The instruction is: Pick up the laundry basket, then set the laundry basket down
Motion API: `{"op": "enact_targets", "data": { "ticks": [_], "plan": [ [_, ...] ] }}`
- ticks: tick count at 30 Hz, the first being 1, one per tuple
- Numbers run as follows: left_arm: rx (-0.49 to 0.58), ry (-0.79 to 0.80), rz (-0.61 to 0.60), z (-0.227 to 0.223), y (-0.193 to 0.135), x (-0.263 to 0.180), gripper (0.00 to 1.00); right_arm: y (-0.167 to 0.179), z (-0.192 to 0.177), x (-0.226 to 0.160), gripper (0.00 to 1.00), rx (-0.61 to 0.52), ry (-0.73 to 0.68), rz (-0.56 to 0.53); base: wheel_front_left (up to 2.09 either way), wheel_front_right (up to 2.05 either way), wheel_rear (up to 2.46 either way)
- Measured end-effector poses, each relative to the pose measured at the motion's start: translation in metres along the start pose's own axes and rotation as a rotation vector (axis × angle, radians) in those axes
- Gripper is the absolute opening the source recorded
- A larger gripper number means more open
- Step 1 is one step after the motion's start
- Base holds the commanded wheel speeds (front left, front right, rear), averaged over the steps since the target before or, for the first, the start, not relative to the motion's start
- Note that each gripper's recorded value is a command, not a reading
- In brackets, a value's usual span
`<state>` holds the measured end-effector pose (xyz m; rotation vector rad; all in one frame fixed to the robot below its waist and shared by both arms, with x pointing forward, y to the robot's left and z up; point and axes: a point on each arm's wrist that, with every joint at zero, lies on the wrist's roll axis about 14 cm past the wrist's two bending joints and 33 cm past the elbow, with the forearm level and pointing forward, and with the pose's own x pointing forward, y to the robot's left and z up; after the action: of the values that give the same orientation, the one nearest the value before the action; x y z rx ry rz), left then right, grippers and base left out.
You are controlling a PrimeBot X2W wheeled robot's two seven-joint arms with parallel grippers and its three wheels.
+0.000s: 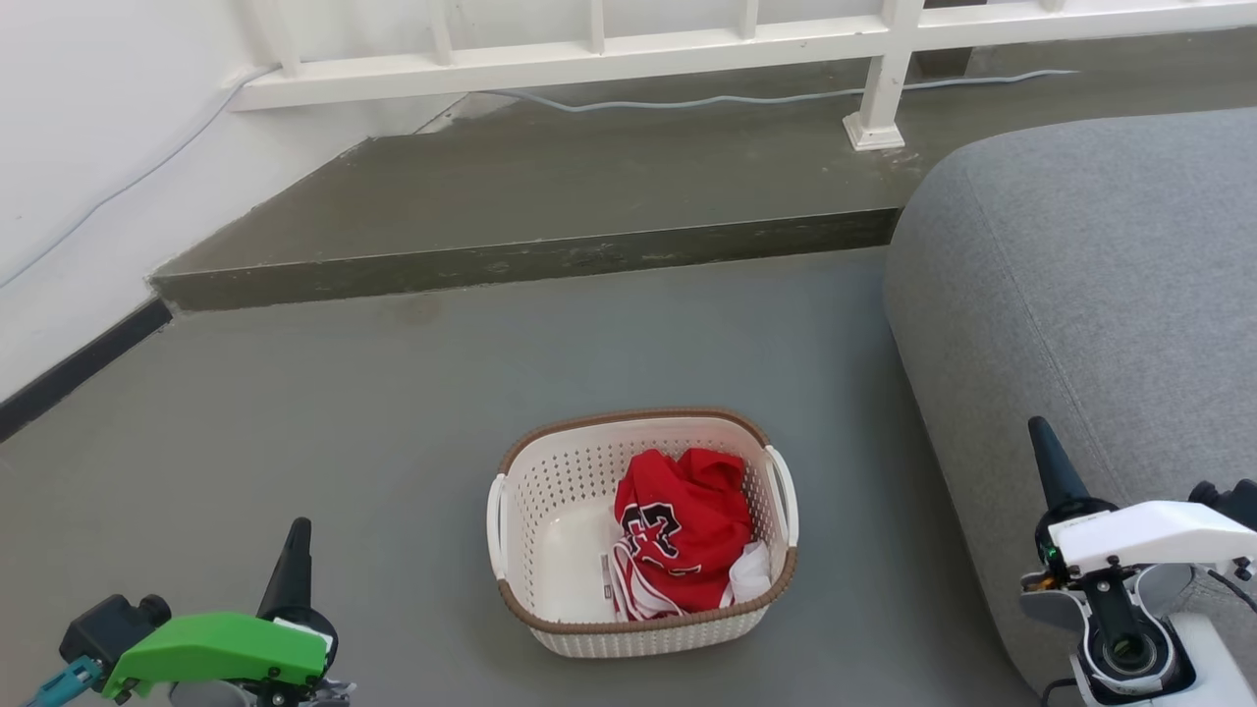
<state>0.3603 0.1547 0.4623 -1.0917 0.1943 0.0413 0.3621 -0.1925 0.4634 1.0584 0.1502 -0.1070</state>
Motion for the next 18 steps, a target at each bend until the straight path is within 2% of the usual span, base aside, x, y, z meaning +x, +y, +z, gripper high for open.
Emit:
{"op": "enact_targets", "data": {
  "ticks": [18],
  "plan": [
    [-0.206, -0.015, -0.012, 0.012, 0.002, 0.003, 0.00, 0.003, 0.006, 0.005, 0.00, 0.226, -0.006, 0.020, 0.00, 0.00, 0.00]
  ]
}}
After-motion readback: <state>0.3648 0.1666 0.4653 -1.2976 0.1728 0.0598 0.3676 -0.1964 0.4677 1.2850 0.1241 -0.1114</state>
